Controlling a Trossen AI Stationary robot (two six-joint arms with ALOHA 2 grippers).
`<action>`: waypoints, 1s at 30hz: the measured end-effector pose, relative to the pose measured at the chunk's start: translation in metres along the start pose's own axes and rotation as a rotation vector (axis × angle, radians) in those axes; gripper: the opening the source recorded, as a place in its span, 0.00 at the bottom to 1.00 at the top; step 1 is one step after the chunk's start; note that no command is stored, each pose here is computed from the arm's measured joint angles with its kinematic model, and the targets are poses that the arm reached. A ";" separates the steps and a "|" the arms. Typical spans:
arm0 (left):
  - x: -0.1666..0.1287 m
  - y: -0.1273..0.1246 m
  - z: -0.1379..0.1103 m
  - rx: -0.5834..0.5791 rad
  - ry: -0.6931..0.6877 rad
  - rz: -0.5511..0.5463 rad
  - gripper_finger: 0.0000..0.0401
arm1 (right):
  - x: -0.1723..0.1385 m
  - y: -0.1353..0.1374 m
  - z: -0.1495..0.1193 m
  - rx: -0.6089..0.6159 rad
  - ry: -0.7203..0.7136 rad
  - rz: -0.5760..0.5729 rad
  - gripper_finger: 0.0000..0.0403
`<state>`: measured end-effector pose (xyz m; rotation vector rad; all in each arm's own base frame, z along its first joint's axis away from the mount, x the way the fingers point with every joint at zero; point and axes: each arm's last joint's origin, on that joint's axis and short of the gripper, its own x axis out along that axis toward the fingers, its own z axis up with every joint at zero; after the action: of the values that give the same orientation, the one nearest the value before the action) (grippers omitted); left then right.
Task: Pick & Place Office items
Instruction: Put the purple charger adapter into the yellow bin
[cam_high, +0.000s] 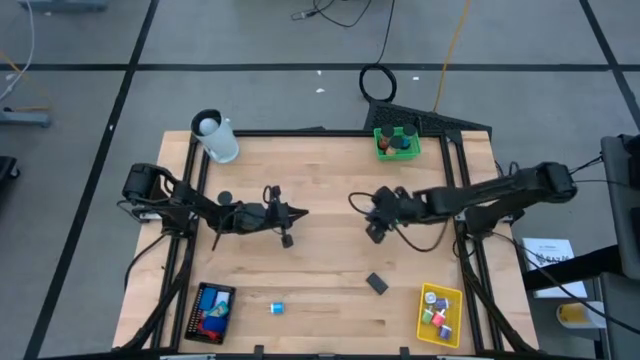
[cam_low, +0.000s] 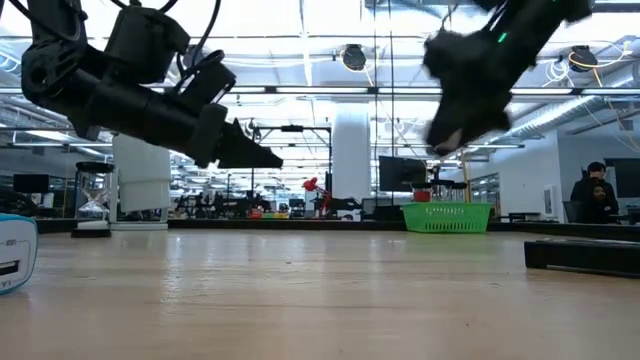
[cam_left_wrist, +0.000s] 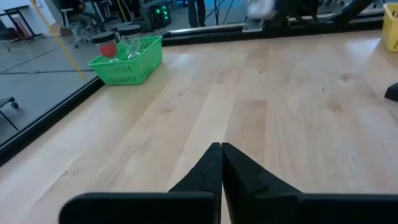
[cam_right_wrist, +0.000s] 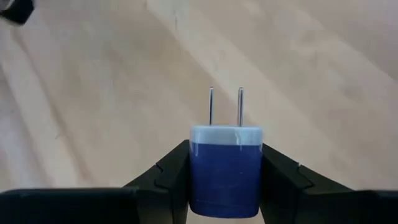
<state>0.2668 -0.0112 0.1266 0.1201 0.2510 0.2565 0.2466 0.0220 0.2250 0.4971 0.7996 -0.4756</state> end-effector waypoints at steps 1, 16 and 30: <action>0.000 0.000 0.000 0.001 0.003 0.000 0.02 | -0.009 0.004 -0.002 0.008 0.023 -0.008 0.32; 0.000 0.000 -0.003 -0.010 0.024 -0.001 0.11 | -0.081 0.056 -0.086 0.149 0.500 0.025 0.32; 0.000 0.000 -0.003 -0.003 0.034 -0.001 0.11 | -0.105 0.101 -0.186 0.177 0.643 0.134 0.32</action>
<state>0.2659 -0.0110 0.1232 0.1125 0.2841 0.2582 0.1380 0.2324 0.2187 0.8837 1.3353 -0.2587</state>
